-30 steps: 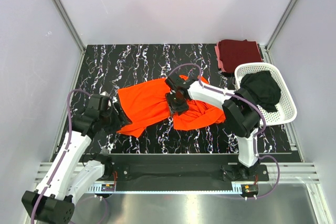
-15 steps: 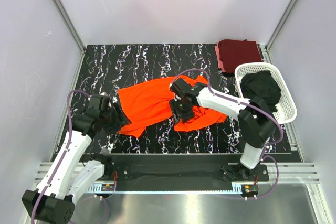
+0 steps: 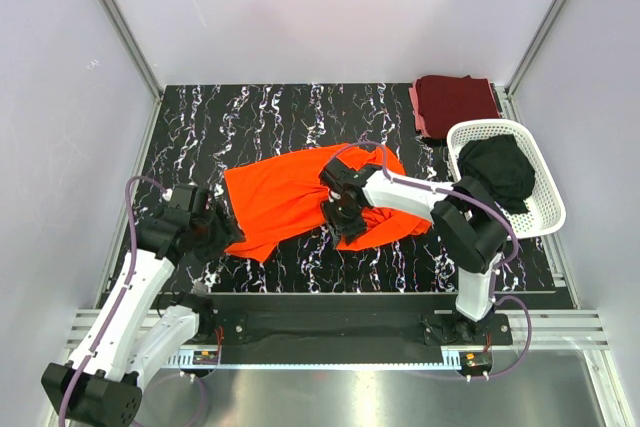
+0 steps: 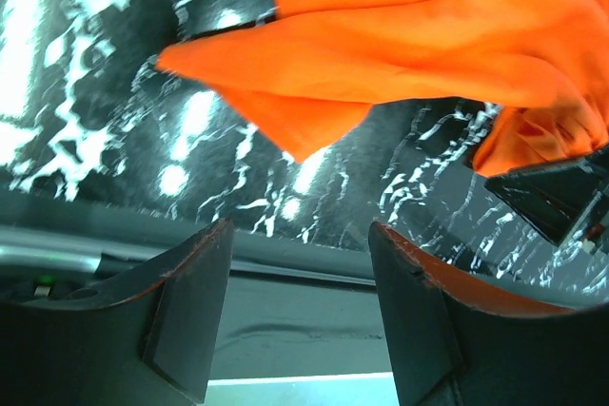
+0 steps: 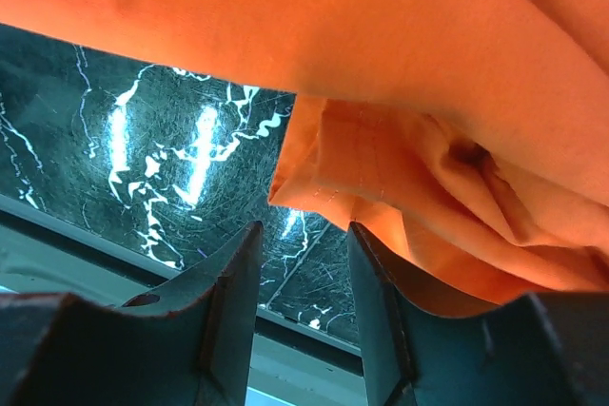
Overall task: Fold and stack the t-shirts
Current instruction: Flatten the tshirt out
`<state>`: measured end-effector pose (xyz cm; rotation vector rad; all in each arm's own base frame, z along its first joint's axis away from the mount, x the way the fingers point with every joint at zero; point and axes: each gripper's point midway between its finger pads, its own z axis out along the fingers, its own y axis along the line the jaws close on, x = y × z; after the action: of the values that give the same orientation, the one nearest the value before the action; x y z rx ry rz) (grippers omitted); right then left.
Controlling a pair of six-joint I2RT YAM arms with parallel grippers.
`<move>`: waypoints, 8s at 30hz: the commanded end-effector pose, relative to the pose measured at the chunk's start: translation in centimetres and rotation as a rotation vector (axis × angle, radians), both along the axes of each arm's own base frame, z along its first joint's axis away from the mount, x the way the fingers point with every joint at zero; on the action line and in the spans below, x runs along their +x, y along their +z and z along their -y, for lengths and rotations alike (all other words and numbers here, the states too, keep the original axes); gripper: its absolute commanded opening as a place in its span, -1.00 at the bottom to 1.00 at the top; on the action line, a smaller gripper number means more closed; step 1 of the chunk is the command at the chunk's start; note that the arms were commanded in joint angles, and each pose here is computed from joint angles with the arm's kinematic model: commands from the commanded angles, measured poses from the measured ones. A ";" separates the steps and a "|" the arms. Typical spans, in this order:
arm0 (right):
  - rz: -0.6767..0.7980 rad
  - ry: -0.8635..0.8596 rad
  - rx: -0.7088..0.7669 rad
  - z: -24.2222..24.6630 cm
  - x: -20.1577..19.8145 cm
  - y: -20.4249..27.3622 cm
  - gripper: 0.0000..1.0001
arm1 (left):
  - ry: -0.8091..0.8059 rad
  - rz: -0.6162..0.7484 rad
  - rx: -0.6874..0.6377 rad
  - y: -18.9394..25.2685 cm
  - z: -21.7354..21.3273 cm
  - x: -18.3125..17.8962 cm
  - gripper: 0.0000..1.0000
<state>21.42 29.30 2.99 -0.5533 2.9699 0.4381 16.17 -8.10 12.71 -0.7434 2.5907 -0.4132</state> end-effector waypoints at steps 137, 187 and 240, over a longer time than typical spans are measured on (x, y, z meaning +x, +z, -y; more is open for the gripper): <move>1.383 -0.431 0.178 14.9 14.9 51.8 -1.00 | 0.277 1.407 0.275 49.8 -9.6 18.5 -1.00; 1.969 -0.305 0.466 19.0 6.1 66.7 -1.00 | 0.375 1.761 0.152 55.1 -11.0 9.1 -1.00; 0.558 -0.335 0.592 13.1 -2.0 17.8 -1.00 | 1.003 0.371 0.367 -0.6 -18.8 2.7 -0.89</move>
<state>22.16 16.03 21.34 -0.1179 2.1295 0.8146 20.97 9.39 13.03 -1.3667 1.6667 0.1131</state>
